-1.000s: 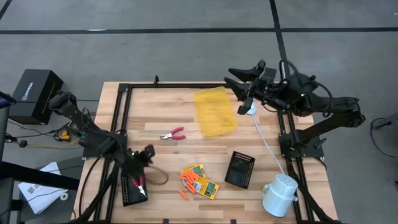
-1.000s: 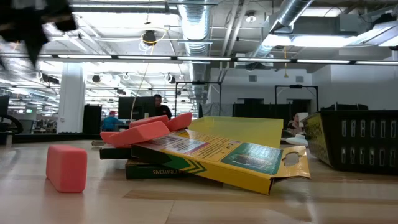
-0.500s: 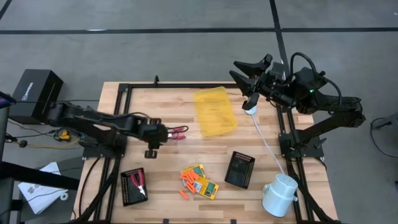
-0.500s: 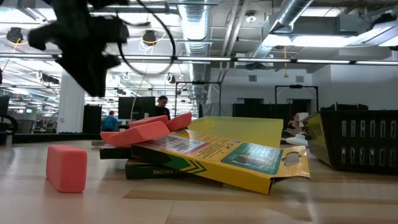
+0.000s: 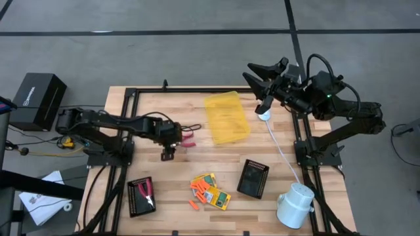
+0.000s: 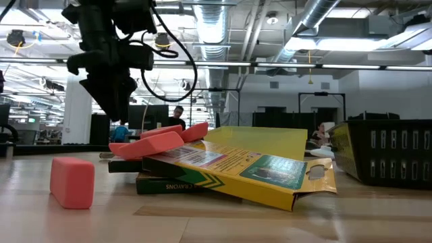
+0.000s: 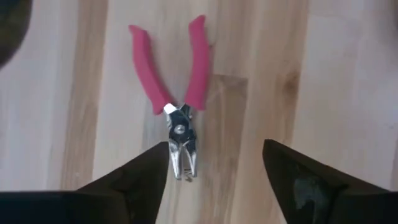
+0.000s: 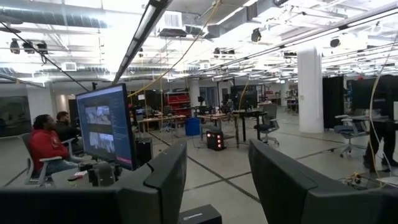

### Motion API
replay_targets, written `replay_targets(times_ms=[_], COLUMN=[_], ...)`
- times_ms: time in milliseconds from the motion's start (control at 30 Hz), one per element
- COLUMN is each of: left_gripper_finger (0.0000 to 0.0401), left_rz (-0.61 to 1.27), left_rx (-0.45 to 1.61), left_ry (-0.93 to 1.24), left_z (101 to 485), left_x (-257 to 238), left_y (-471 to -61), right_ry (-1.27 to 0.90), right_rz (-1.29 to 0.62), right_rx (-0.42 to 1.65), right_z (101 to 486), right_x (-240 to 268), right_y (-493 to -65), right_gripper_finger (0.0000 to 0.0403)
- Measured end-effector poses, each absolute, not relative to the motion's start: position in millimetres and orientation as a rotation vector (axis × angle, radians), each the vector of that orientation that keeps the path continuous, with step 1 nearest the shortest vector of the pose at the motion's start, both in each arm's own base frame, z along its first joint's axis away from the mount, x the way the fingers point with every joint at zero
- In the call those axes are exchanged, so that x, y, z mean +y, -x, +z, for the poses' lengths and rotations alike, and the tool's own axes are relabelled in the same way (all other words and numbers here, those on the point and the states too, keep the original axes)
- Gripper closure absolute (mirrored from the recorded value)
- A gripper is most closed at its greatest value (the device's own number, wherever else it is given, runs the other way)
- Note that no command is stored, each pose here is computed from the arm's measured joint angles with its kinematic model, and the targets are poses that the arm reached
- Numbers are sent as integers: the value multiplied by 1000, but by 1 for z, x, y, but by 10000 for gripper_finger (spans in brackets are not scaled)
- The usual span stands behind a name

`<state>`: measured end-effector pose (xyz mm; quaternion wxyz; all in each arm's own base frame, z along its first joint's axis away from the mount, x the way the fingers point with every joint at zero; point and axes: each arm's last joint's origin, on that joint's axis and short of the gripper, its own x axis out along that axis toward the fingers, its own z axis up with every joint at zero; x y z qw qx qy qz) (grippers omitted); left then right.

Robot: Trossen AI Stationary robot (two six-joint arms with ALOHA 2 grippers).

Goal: Pick & Place School Supplies
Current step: Put the pink puncher into the left black bin

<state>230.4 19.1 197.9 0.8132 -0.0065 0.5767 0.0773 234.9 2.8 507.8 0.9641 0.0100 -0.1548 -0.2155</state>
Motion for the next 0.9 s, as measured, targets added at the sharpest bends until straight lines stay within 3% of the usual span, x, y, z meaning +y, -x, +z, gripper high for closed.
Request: replay_targets(times_ms=[133,500,900], left_gripper_finger=[135,165,169], left_rz=[183,268,254], left_rx=[1248,1293,1413], left_ry=[86,176,35], left_z=[195,178,153], left_x=[25,37,41], left_y=[-230,-238,-245], right_ry=[24,67,28], right_rz=[-442,-438,-406], right_rx=[-293,-208,-224], right_z=[507,501,502], right_x=[3,2,4], right_y=[-235,-234,-233], right_gripper_finger=[237,236,234])
